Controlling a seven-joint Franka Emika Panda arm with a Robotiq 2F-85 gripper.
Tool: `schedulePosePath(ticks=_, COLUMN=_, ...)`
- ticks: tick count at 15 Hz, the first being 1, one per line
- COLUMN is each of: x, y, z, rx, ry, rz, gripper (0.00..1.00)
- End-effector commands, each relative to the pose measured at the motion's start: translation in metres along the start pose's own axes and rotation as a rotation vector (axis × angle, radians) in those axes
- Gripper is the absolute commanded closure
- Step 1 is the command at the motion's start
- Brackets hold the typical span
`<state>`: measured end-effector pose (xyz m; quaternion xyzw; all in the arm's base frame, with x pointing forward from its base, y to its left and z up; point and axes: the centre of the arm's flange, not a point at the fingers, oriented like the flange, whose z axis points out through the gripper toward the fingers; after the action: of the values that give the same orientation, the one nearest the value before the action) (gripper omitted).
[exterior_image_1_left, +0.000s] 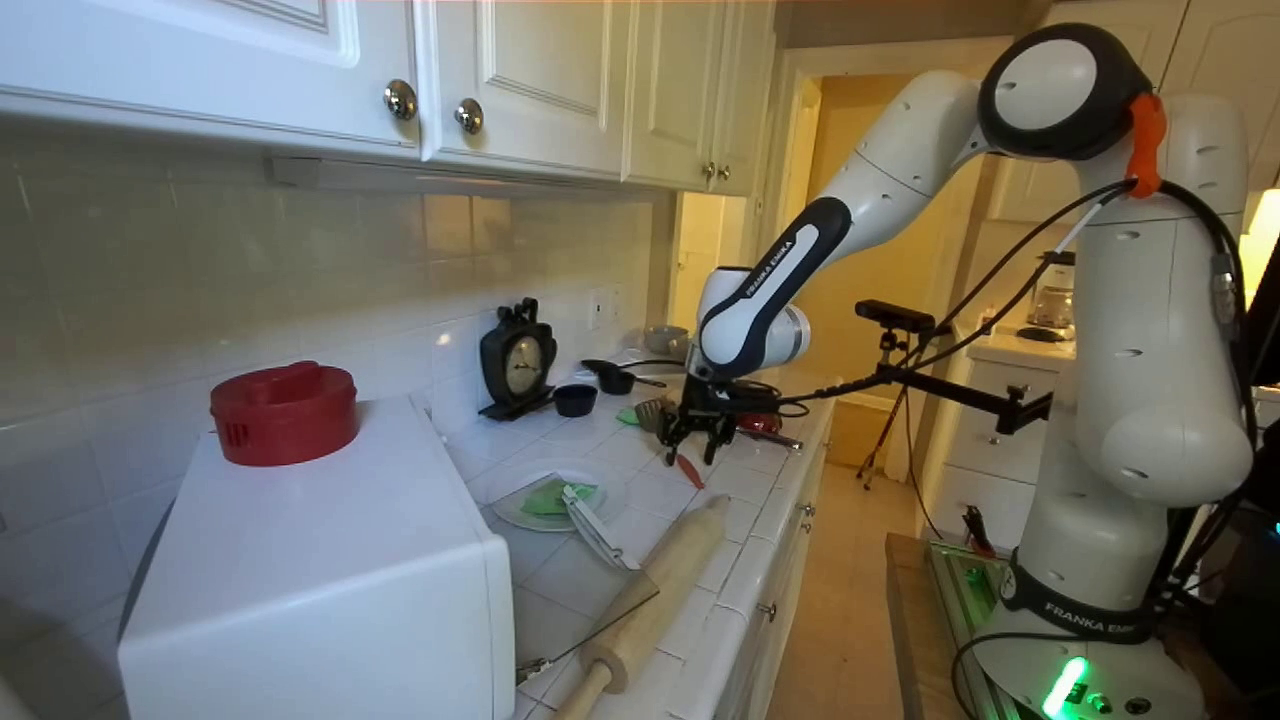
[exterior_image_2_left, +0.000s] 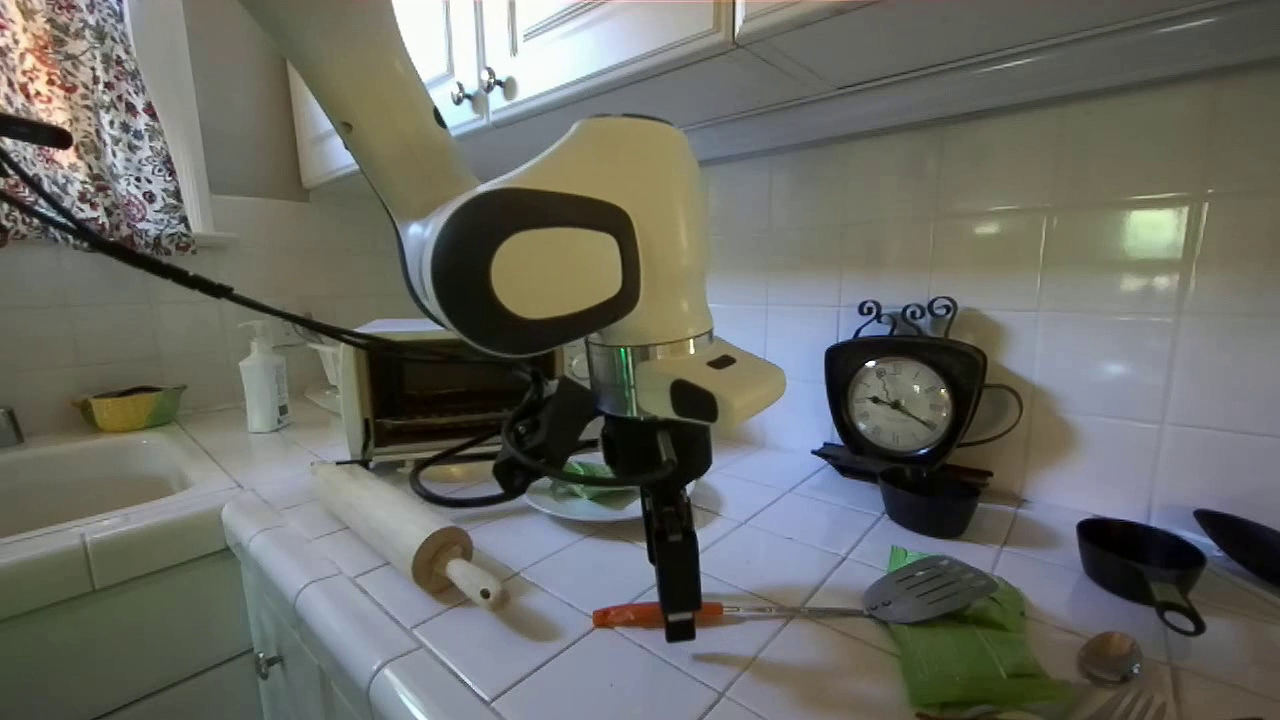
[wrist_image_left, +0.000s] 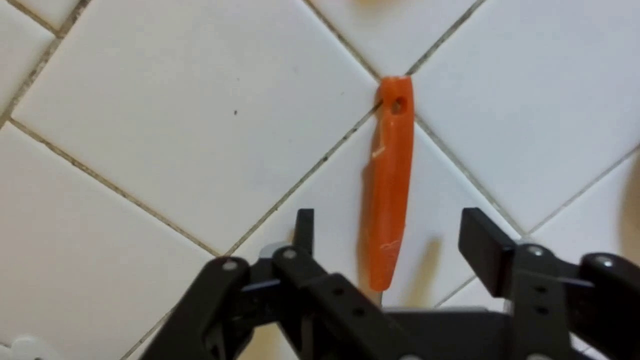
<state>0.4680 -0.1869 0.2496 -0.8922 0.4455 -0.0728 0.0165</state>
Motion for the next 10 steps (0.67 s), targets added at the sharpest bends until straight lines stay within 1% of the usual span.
schedulePosePath(ticks=1, x=-0.026, y=-0.01, z=-0.029, rx=-0.058, ry=0.009, rz=-0.006, gripper=0.16)
schedulePosePath(ticks=2, x=-0.035, y=-0.013, z=-0.035, rx=-0.084, ry=0.017, rz=-0.018, gripper=0.17)
schedulePosePath(ticks=3, x=-0.044, y=-0.017, z=-0.042, rx=-0.114, ry=0.03, rz=-0.033, gripper=0.22)
schedulePosePath(ticks=5, x=-0.065, y=-0.024, z=-0.054, rx=-0.168, ry=0.051, rz=-0.083, gripper=0.22)
schedulePosePath(ticks=6, x=-0.077, y=-0.027, z=-0.063, rx=-0.195, ry=0.061, rz=-0.116, gripper=0.25)
schedulePosePath(ticks=7, x=-0.09, y=-0.027, z=-0.074, rx=-0.209, ry=0.06, rz=-0.193, gripper=0.22)
schedulePosePath(ticks=8, x=-0.099, y=-0.028, z=-0.083, rx=-0.228, ry=0.061, rz=-0.249, gripper=0.24)
schedulePosePath(ticks=9, x=-0.11, y=-0.029, z=-0.093, rx=-0.247, ry=0.05, rz=-0.321, gripper=0.21)
schedulePosePath(ticks=10, x=-0.122, y=-0.03, z=-0.102, rx=-0.267, ry=0.04, rz=-0.376, gripper=0.23)
